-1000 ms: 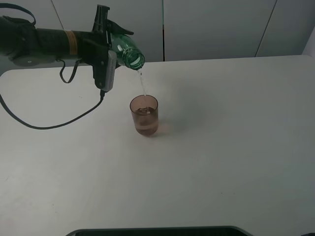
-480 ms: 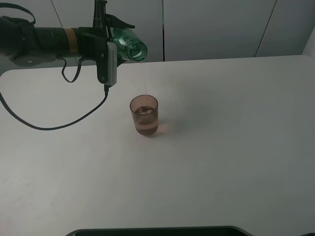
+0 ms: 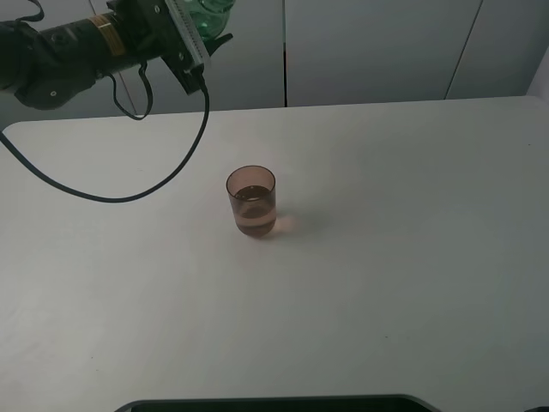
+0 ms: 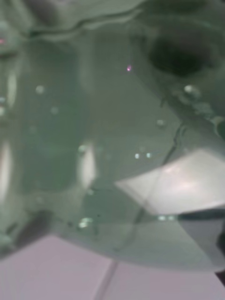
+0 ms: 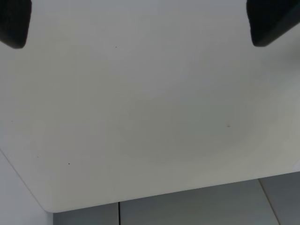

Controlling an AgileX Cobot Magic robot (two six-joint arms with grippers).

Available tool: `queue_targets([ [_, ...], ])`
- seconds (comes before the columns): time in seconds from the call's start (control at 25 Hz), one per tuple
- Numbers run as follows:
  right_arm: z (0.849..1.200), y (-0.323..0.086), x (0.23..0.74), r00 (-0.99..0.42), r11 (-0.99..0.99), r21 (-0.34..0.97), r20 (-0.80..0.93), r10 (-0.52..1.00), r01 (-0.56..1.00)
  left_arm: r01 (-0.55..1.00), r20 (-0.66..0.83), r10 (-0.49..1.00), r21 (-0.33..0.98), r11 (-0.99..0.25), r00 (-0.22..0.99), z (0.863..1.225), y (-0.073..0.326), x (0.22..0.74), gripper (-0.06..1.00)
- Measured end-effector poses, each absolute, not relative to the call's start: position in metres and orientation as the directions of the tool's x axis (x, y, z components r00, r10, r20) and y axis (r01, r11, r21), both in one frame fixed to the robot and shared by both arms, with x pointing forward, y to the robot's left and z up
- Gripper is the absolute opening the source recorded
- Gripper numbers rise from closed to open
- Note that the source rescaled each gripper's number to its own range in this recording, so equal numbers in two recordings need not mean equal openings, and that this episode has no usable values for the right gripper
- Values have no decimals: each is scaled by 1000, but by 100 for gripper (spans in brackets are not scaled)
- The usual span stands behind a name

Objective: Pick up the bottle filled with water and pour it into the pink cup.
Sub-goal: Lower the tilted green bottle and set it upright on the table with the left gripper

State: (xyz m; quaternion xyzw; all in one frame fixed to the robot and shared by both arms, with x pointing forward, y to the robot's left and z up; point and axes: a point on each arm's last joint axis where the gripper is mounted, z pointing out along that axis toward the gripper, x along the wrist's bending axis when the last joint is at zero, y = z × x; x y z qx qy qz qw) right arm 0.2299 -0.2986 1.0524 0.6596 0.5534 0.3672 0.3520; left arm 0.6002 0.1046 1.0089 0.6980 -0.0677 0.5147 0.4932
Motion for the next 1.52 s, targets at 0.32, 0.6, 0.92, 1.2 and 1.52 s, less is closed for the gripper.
queue_targets([
  [0.32,1052,-299,230,118,-140,871,95,988,472,-332,422,798,896,-295,430,1059,132,603,0],
  [0.6,1052,-299,230,118,-140,871,95,988,472,-137,120,932,988,-77,343,1053,148,612,0],
  [0.92,1052,-299,230,118,-140,871,95,988,472,-43,43,951,999,-32,305,1011,147,627,0],
  [1.2,1052,-299,230,118,-140,871,95,988,472,60,12,974,998,-27,227,960,169,646,0],
  [1.52,1052,-299,230,118,-140,871,95,988,472,12,19,975,1000,-22,223,937,179,637,0],
])
